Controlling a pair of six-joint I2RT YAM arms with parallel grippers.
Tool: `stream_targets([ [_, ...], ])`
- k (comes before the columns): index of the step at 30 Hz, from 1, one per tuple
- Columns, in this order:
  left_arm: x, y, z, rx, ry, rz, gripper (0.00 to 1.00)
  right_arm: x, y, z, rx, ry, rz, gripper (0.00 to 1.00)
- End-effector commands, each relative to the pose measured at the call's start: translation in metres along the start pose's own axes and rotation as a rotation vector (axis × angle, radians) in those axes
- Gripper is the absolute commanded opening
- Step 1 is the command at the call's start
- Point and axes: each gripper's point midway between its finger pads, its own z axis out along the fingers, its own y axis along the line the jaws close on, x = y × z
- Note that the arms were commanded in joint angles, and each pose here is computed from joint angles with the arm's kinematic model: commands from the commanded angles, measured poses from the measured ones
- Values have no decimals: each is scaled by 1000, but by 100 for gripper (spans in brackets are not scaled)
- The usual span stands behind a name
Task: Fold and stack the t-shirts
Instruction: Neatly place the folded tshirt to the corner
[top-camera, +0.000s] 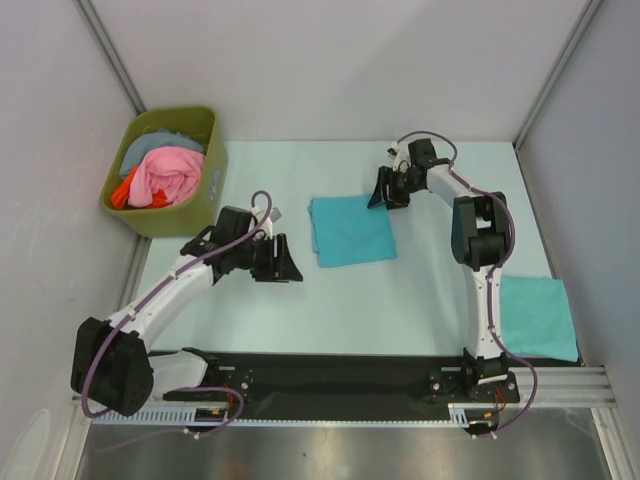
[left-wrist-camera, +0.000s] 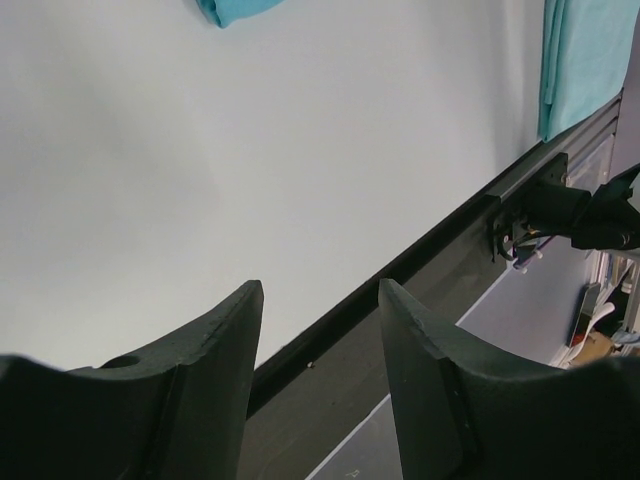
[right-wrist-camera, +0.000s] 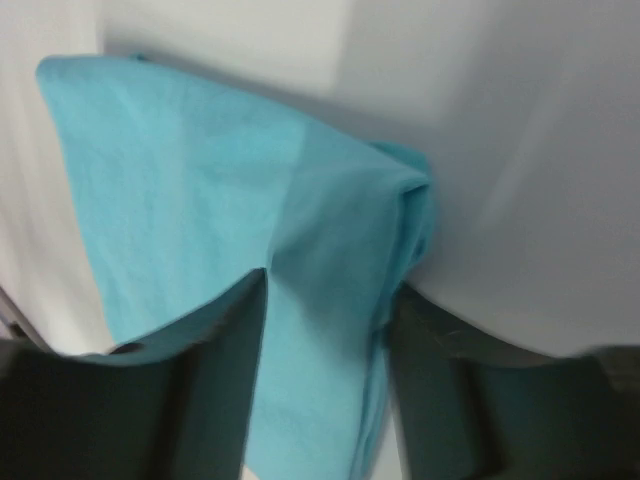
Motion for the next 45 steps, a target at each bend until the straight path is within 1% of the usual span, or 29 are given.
stream_targets([
  [1,0,-2,-9,3,-32,17,56,32,-9,27,21,87,77,50],
  [2,1,-3,-11,4,-36,12,56,34,-8,28,25,86,79,41],
  [3,2,-3,-12,3,-38,10,56,33,-10,29,28,84,79,36],
  [4,4,-2,-13,1,-34,6,56,34,-10,29,30,87,82,35],
  [5,5,-3,-15,0,-43,4,56,34,-10,29,33,86,87,31],
  [6,5,-3,-17,-5,-50,4,56,30,-9,29,30,69,83,25],
  [7,5,-3,-18,-7,-56,3,57,26,-6,29,26,62,83,11],
  [8,7,-5,-21,-5,-61,-3,57,23,-4,28,28,58,79,2],
  [9,7,-4,-22,-13,-68,-7,57,13,2,25,33,44,72,0],
  [11,10,-3,-26,-28,-76,-17,57,3,11,17,40,24,63,0],
  [13,8,-4,-34,-43,-114,-15,57,-6,22,5,91,13,35,0],
  [14,9,-5,-38,-48,-122,-12,58,-13,34,-8,111,-2,9,0],
  [15,7,-8,-43,-43,-146,-2,59,-11,41,-16,167,14,-12,0],
  [18,7,-10,-50,-42,-172,22,59,3,60,-41,236,70,-33,0],
  [22,8,-12,-50,-22,-179,63,60,36,70,-74,292,139,19,0],
  [23,9,-13,-50,-12,-174,74,59,35,81,-91,286,109,14,0],
  [25,10,-12,-50,-10,-174,110,59,42,94,-107,274,100,46,0],
  [26,9,-12,-52,-18,-177,121,59,57,96,-114,279,135,72,0],
  [27,11,-12,-52,-16,-170,130,59,58,109,-135,272,109,64,0],
  [28,9,-15,-53,1,-181,149,59,65,111,-143,284,114,69,0],
  [29,9,-17,-54,12,-190,157,60,82,108,-152,310,150,90,0],
  [31,8,-26,-56,56,-201,175,61,107,112,-180,350,181,104,0],
  [33,7,-29,-57,69,-204,190,61,126,110,-196,380,204,120,0],
  [34,7,-31,-58,80,-203,201,60,132,114,-212,385,180,113,0],
  [37,8,-34,-56,109,-201,219,61,172,104,-226,414,242,168,0],
  [39,8,-38,-56,131,-196,228,61,187,102,-242,422,221,204,0],
  [40,9,-39,-55,141,-192,230,61,201,97,-243,433,249,229,0],
  [43,11,-42,-54,170,-186,238,61,218,95,-260,461,230,252,0],
  [45,12,-43,-52,179,-183,238,61,227,91,-275,513,216,262,0],
])
